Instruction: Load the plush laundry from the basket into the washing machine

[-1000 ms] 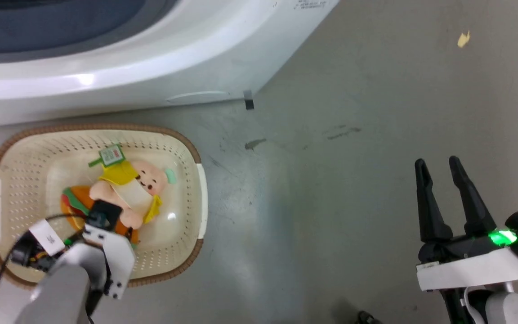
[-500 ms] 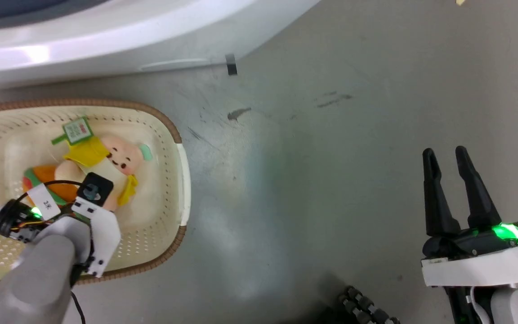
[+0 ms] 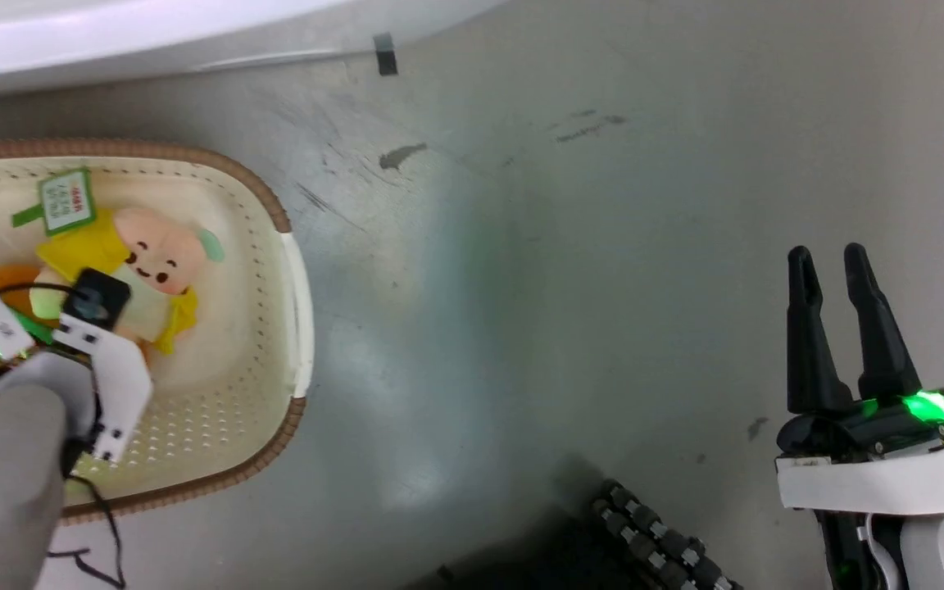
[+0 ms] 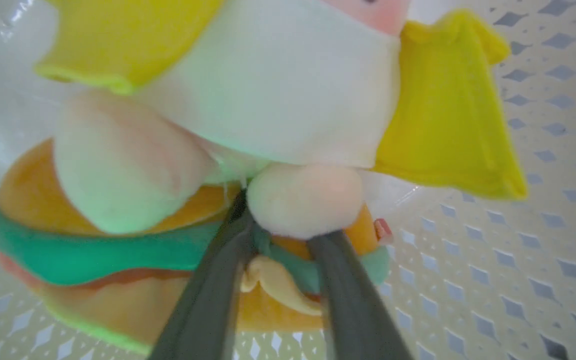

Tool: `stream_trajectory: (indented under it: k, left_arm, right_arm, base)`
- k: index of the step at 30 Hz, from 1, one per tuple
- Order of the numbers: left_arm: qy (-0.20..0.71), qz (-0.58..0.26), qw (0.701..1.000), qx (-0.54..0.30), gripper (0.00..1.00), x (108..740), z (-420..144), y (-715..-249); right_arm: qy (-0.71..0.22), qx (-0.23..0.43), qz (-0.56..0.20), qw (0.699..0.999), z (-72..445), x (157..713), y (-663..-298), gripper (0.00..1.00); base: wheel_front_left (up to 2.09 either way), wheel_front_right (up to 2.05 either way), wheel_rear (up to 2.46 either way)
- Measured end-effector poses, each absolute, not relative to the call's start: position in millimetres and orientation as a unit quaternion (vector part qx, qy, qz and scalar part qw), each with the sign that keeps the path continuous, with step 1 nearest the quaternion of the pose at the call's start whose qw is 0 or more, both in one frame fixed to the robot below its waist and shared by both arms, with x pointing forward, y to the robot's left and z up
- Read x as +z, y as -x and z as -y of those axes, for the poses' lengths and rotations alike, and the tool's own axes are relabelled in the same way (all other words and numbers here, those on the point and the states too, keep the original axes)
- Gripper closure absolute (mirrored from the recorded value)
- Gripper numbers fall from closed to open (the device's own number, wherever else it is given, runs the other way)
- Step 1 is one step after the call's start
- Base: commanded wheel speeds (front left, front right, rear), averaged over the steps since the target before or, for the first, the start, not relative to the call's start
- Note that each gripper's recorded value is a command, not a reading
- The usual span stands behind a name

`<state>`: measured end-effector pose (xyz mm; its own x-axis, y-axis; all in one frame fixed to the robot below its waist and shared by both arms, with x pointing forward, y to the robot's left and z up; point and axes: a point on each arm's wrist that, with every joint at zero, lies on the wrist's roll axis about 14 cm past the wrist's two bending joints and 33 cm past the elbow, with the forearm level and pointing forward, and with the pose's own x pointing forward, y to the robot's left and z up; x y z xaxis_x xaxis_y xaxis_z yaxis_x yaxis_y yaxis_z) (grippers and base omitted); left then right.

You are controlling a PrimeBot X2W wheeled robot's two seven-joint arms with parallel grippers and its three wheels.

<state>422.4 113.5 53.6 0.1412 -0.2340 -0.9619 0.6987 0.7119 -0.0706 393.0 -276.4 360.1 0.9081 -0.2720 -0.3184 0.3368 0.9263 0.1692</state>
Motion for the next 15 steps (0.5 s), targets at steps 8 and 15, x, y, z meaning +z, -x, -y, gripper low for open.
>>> stream_trajectory:
  k: [8, 15]
  left_arm:
    - [-0.186, -0.578, 0.732, -0.31, 1.0, 38, -109, -422]
    - [-0.158, -0.563, 0.762, -0.277, 1.0, 68, -105, -419]
  right_arm:
    - [-0.108, -0.16, -0.118, 0.974, 283, 373, -403, 0.0]
    - [-0.09, -0.154, -0.075, 0.981, 288, 409, -405, 0.0]
  base:
    - [0.0, 0.0, 0.0]
    - [0.0, 0.0, 0.0]
